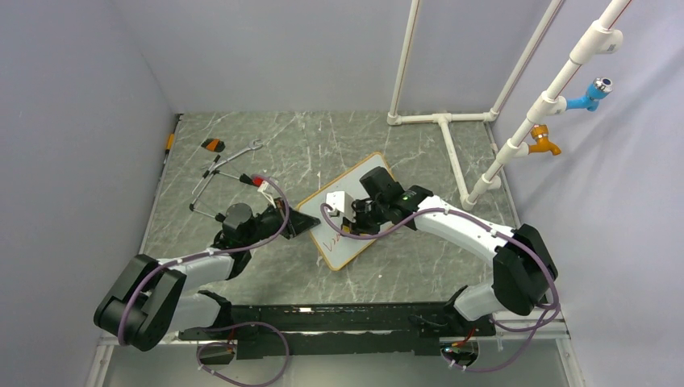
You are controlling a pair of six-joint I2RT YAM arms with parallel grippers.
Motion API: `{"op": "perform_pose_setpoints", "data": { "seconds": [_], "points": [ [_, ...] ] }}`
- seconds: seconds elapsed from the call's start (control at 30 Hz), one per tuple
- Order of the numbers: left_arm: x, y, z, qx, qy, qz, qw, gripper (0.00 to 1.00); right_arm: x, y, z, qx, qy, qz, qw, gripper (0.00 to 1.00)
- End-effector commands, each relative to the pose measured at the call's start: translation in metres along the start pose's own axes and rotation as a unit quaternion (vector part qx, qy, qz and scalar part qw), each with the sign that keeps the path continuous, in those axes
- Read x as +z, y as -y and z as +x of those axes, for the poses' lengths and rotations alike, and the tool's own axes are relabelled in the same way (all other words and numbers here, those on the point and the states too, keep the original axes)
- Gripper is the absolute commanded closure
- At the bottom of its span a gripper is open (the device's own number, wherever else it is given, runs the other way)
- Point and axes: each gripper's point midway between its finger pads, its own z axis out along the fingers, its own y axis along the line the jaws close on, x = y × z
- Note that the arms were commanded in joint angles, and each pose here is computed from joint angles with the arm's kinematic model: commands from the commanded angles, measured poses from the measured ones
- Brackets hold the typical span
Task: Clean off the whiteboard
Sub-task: Erase the whiteboard at the center of the board.
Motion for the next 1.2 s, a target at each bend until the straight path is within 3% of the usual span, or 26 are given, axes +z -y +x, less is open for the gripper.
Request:
{"op": "perform_pose_setpoints", "data": {
  "seconds": [0.0, 0.23, 0.47, 0.7, 0.97, 1.17],
  "points": [
    [0.001, 0.032, -0.029, 0.058, 0.04, 0.058, 0.996, 1.0, -0.009, -0.007, -0.011, -0.033, 0.02, -0.02, 0.999, 1.0],
    [0.004, 0.031, -0.025, 0.044, 0.02, 0.057, 0.997, 1.0, -0.008, -0.018, -0.019, -0.061, 0.024, -0.033, 0.997, 1.0],
    [0.009, 0.029, -0.023, 0.035, 0.002, 0.053, 0.998, 1.0, 0.013, -0.038, -0.018, -0.184, -0.029, -0.009, 0.982, 1.0],
    [0.01, 0.026, -0.023, 0.03, -0.004, 0.043, 0.999, 1.0, 0.039, -0.062, -0.031, -0.245, -0.061, 0.011, 0.967, 1.0],
    [0.01, 0.026, -0.022, 0.03, -0.008, 0.045, 0.999, 1.0, 0.022, 0.011, -0.071, -0.191, -0.062, 0.218, 0.955, 1.0],
    [0.01, 0.026, -0.021, 0.026, -0.004, 0.049, 0.998, 1.0, 0.02, 0.024, -0.071, -0.176, -0.074, 0.245, 0.951, 1.0]
  ]
}}
